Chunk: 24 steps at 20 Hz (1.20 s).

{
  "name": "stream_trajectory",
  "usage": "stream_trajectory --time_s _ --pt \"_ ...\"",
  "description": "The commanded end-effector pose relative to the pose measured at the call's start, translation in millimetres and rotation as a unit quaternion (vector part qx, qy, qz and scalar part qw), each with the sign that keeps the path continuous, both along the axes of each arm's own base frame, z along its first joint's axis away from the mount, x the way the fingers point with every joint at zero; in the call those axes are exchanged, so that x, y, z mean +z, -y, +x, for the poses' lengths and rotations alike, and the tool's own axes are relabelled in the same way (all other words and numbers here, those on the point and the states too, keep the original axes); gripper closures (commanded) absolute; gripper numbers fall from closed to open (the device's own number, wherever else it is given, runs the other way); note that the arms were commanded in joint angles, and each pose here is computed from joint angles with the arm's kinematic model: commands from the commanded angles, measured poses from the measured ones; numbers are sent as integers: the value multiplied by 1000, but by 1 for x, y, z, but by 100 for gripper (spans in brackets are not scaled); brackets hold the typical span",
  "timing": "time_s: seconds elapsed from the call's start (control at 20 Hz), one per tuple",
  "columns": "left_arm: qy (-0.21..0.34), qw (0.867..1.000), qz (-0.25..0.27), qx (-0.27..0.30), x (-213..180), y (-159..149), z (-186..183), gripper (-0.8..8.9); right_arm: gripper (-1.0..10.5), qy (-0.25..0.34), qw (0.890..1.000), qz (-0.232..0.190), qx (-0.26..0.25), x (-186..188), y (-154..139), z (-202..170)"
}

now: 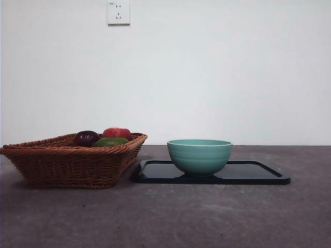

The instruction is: Pick up the wifruite, put it on the bowl, pick up the plate, put it on desk

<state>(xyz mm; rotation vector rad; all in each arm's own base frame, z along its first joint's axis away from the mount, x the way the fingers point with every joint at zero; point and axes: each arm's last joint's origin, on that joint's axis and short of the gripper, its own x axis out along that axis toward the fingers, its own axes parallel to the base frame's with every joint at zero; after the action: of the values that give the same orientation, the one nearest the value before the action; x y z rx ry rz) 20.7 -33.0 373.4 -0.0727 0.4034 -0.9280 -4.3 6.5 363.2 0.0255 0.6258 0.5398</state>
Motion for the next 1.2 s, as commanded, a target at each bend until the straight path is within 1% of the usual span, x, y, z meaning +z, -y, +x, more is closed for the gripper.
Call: stream_trajectory --time_s 0.05,0.25,0.4,0.6,0.7,0.85,1.0,1.2 --pt "8 1000 -18 -6 5 1 0 254 335 -37 999 1 -4 -7 2 -7" --pt "7 1000 -17 -6 5 2 0 254 335 -37 999 4 -6 -8 3 -8" --pt "-6 1000 -19 -2 5 4 2 254 335 -37 999 5 -7 -8 3 -8" --pt "-25 1000 -10 2 6 21 10 254 335 -38 999 5 -8 -8 3 -8" --pt "-39 999 2 5 5 36 18 253 335 -38 999 5 -8 -8 3 -8" --pt "-81 996 37 16 4 66 34 254 335 -38 999 5 -8 -8 3 -8" --pt "-104 992 75 21 9 98 50 254 335 -38 999 5 -8 -8 3 -8" --pt "-137 981 134 43 16 141 82 253 335 -37 999 4 -9 -8 3 -8"
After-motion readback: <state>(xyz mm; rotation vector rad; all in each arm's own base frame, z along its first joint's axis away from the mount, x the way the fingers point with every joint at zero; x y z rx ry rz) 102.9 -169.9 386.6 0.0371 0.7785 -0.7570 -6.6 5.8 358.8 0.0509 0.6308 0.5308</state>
